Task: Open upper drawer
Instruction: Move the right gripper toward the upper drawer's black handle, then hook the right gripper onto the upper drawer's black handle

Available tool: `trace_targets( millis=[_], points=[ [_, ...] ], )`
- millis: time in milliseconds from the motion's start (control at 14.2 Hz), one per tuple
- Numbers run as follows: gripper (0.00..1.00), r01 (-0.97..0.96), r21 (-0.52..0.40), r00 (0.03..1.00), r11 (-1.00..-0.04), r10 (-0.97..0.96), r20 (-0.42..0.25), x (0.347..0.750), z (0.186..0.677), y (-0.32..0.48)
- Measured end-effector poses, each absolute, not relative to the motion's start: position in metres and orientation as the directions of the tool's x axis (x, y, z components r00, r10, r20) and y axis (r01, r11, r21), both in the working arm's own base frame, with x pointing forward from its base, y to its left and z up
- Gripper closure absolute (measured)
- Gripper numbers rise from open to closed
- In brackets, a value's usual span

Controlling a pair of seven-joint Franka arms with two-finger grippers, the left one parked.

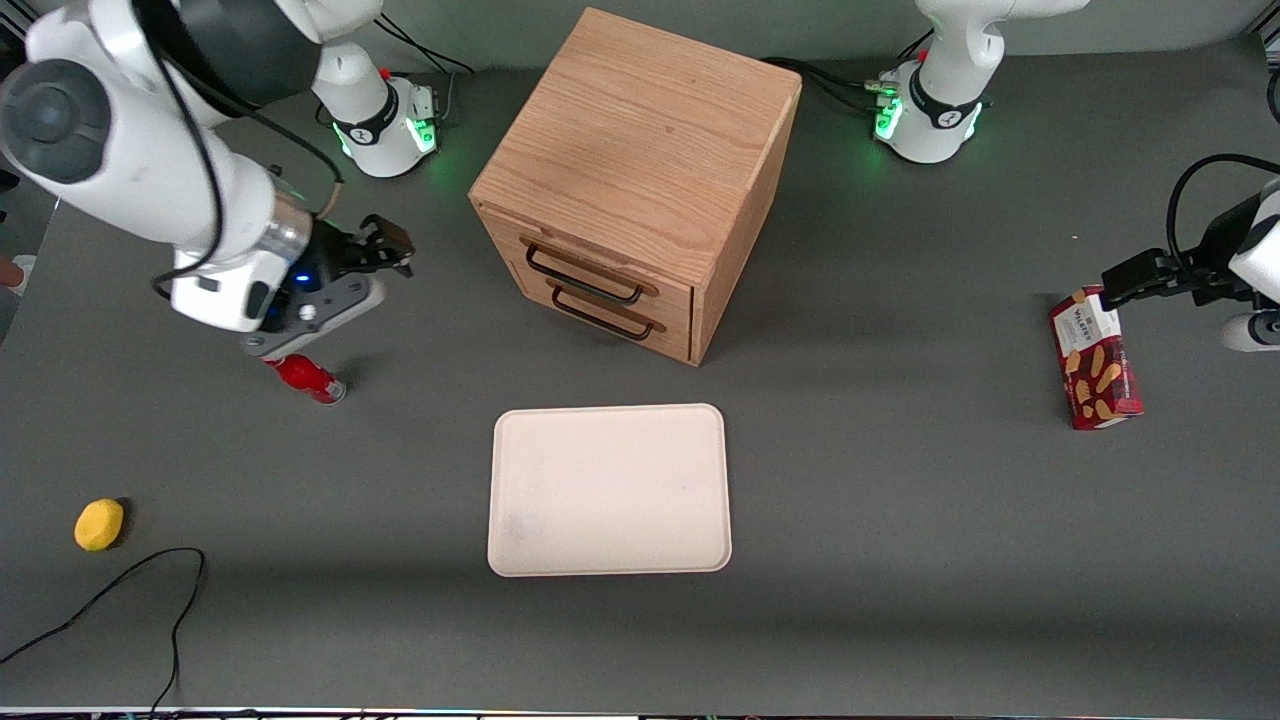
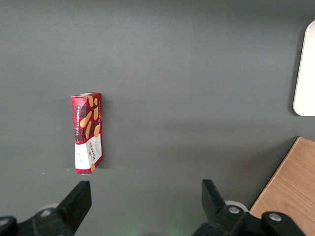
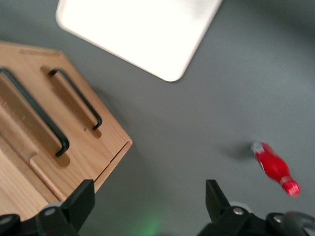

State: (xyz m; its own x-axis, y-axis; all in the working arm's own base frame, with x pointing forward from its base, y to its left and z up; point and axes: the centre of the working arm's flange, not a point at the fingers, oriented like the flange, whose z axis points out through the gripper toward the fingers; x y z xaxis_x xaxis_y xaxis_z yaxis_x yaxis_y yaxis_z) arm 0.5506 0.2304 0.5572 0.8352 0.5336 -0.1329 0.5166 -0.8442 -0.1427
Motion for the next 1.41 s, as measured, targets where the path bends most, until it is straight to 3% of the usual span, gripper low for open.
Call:
trace_targets(
  millis=[211, 352, 634, 986, 1408],
  points=[
    [0.0, 0.708, -0.189, 0.667, -0.68, 0.732, -0.136, 0.54, 0.527, 0.283],
    [0.0, 0.754, -0.204, 0.615, -0.624, 0.78, -0.114, 0.538, 0.516, 0.306],
    [0.0, 0.751, -0.277, 0.604, -0.6, 0.793, -0.078, 0.553, 0.496, 0.328],
    [0.0, 0.741, -0.333, 0.588, -0.583, 0.803, -0.099, 0.565, 0.457, 0.349],
    [0.0, 0.754, -0.358, 0.554, -0.55, 0.826, -0.104, 0.552, 0.447, 0.373]
  ],
)
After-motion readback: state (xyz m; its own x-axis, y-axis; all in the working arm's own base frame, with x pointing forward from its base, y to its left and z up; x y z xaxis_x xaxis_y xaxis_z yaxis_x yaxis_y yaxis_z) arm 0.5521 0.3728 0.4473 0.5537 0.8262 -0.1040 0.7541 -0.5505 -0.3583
